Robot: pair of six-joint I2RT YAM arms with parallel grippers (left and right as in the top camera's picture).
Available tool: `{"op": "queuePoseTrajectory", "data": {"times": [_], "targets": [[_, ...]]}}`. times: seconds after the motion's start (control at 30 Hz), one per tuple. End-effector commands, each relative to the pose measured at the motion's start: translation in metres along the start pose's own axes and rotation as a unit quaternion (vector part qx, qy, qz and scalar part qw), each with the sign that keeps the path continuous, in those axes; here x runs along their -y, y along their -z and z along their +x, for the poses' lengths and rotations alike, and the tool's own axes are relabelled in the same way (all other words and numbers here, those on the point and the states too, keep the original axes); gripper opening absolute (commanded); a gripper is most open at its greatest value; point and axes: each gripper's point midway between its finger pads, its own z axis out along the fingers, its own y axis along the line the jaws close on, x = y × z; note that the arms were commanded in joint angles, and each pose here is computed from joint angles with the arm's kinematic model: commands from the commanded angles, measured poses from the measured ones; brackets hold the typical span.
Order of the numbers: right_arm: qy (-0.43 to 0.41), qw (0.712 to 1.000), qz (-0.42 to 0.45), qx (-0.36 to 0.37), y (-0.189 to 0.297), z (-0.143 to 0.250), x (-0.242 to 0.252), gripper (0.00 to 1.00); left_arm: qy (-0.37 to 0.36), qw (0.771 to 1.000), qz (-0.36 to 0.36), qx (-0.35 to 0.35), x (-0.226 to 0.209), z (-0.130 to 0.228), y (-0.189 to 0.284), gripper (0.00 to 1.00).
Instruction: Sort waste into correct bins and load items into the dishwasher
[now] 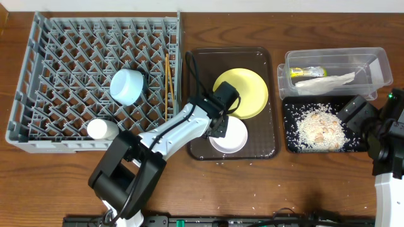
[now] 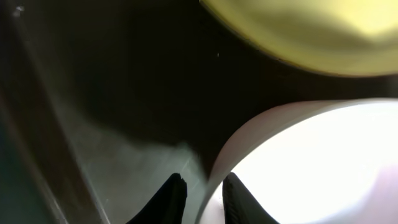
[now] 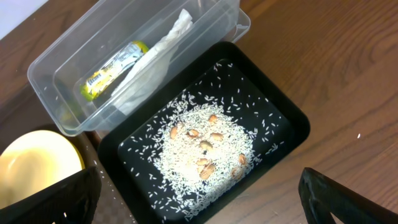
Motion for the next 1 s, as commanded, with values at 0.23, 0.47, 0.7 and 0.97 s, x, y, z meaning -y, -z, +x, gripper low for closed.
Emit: {"op": "queuePoseTrajectory", "data": {"times": [0.23,0.47,0.7,0.97], "targets": [[-0.008,1.000,0.006,0.003,0.000,-0.002,0.003,0.99,-0.039,0.999,0.037,-0.001,0.009,0.006,-0.015,0.23],[-0.008,1.000,0.006,0.003,0.000,-0.002,0.003,0.99,-0.044,0.997,0.056,-0.006,0.017,0.006,-0.026,0.08],[-0.008,1.000,0.006,0.003,0.000,-0.002,0.003,0.99,-0.066,0.996,0.047,0.034,0.016,-0.013,-0.001,0.07],[-0.008,1.000,0.006,0.003,0.000,-0.002,0.003,0.99,-0.071,0.974,-0.105,0.186,-0.037,-0.062,0.096,0.08]]}}
